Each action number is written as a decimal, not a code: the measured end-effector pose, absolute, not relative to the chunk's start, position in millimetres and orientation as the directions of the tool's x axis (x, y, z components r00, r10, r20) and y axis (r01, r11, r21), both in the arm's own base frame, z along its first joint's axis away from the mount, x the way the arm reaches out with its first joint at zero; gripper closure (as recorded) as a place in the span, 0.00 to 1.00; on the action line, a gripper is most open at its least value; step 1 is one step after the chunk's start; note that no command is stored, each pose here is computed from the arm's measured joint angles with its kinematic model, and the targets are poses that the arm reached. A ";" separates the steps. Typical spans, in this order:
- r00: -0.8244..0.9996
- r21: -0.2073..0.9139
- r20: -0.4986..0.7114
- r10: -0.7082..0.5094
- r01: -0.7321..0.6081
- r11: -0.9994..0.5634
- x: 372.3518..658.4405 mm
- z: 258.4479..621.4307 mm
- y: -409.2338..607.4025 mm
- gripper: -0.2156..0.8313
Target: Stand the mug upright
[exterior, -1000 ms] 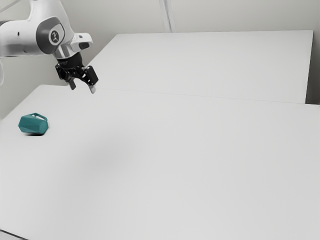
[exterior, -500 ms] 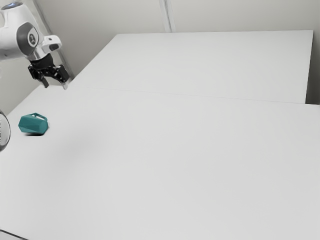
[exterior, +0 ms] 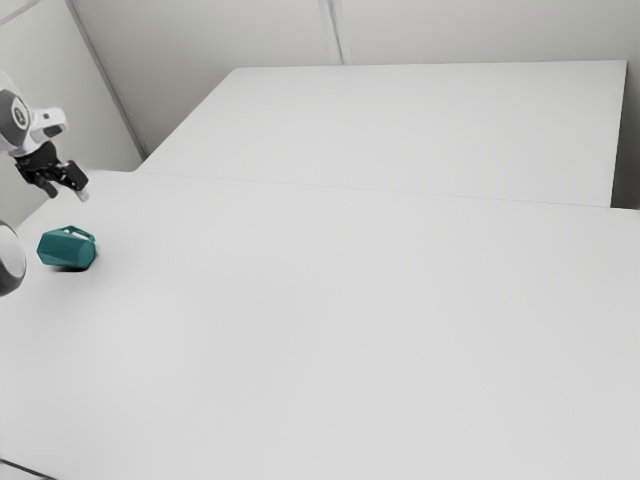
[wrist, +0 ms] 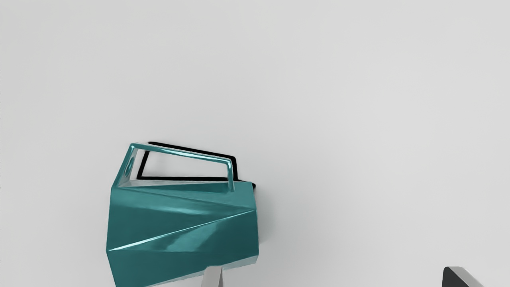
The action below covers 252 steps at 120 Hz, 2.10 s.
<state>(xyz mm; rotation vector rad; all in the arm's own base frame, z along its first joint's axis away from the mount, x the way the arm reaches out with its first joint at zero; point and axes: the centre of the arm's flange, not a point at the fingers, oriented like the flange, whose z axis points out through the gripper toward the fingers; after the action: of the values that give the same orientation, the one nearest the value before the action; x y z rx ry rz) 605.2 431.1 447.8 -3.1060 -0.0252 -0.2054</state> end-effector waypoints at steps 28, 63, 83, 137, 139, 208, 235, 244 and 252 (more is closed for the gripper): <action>0.975 -0.026 0.223 -0.024 -0.019 -0.999 595.1 423.7 488.2 0.21; 0.943 0.044 0.327 -0.060 -0.079 -0.996 571.2 386.8 539.5 0.21; 0.932 0.086 0.358 -0.051 -0.088 -0.992 548.6 362.5 565.2 0.21; 0.855 0.295 0.515 0.067 -0.103 -0.950 511.0 317.9 598.0 0.21; 0.852 0.303 0.519 0.071 -0.106 -0.947 510.7 316.9 597.7 0.21; 0.807 0.435 0.573 0.143 -0.152 -0.887 512.1 282.9 592.9 0.21; 0.791 0.505 0.577 0.204 -0.148 -0.850 502.9 278.9 595.5 0.45; 0.780 0.530 0.582 0.227 -0.152 -0.834 501.4 280.5 595.2 0.57; 0.770 0.554 0.588 0.248 -0.160 -0.817 502.3 281.3 592.8 0.67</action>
<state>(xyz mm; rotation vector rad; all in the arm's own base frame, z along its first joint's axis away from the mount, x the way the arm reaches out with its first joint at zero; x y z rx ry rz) 502.3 592.8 281.3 -3.5085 -0.0976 -1.3332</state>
